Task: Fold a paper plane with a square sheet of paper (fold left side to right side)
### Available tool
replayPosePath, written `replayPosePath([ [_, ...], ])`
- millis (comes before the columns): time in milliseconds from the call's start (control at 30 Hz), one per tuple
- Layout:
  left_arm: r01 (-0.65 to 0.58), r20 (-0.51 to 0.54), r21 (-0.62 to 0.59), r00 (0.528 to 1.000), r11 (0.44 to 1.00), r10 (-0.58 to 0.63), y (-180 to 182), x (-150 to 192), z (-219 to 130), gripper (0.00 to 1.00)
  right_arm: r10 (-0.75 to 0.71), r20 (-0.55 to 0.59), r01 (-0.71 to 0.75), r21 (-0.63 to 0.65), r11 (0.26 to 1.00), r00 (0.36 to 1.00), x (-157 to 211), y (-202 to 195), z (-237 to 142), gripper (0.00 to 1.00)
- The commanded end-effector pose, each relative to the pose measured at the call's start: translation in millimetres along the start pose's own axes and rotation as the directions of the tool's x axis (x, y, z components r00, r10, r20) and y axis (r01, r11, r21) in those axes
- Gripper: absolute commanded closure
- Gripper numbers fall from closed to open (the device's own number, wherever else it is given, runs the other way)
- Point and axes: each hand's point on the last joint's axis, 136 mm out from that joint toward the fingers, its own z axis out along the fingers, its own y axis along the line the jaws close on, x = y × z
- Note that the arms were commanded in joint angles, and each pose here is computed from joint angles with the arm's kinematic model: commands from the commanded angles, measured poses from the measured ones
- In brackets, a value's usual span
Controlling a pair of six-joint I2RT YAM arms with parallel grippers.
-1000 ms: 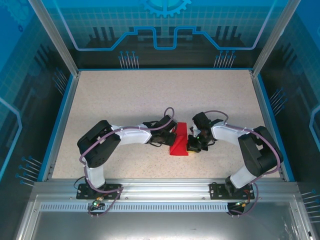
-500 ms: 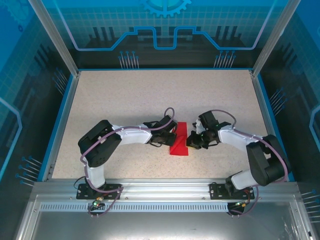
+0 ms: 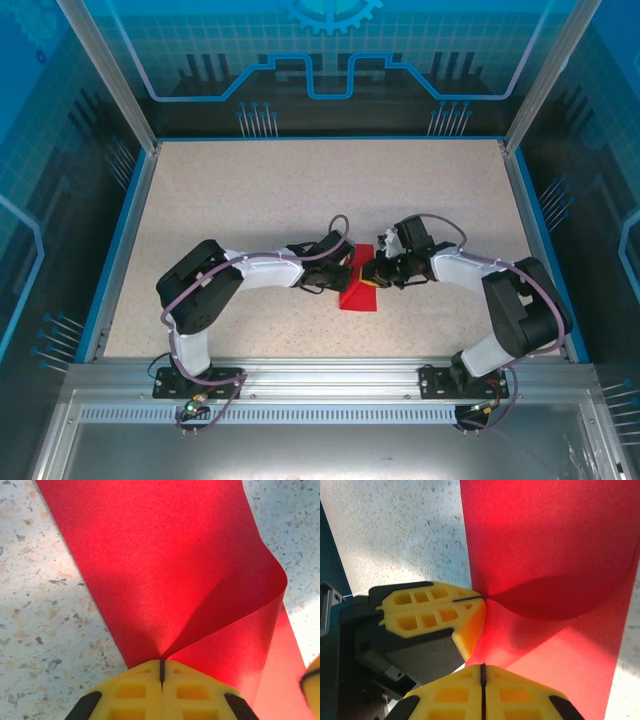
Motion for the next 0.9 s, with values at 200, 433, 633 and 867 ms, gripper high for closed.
replayPosePath([
  [200, -0.013, -0.022, 0.008, 1.0, 1.0, 0.013, 2.5, 4.5, 6.9, 1.0, -0.03, -0.028, 0.03, -0.018, 0.999, 0.999, -6.9, 13.5, 12.0, 0.92],
  [433, -0.014, -0.022, 0.004, 1.0, 1.0, 0.015, 3.3, 4.6, 7.1, 1.0, -0.023, -0.06, 0.025, 0.031, 0.999, 0.998, -2.5, 2.9, 21.1, 0.92],
  [633, -0.018, -0.024, 0.002, 1.0, 1.0, 0.018, 3.3, 5.0, 6.9, 1.0, -0.027, -0.075, 0.033, 0.085, 0.996, 0.997, 1.1, -7.7, 22.2, 0.92],
  [867, -0.02, -0.027, 0.0, 0.999, 1.0, 0.02, 3.3, 5.9, 7.2, 1.0, -0.032, -0.091, 0.045, 0.141, 0.989, 0.995, 4.4, -18.7, 22.0, 0.92],
])
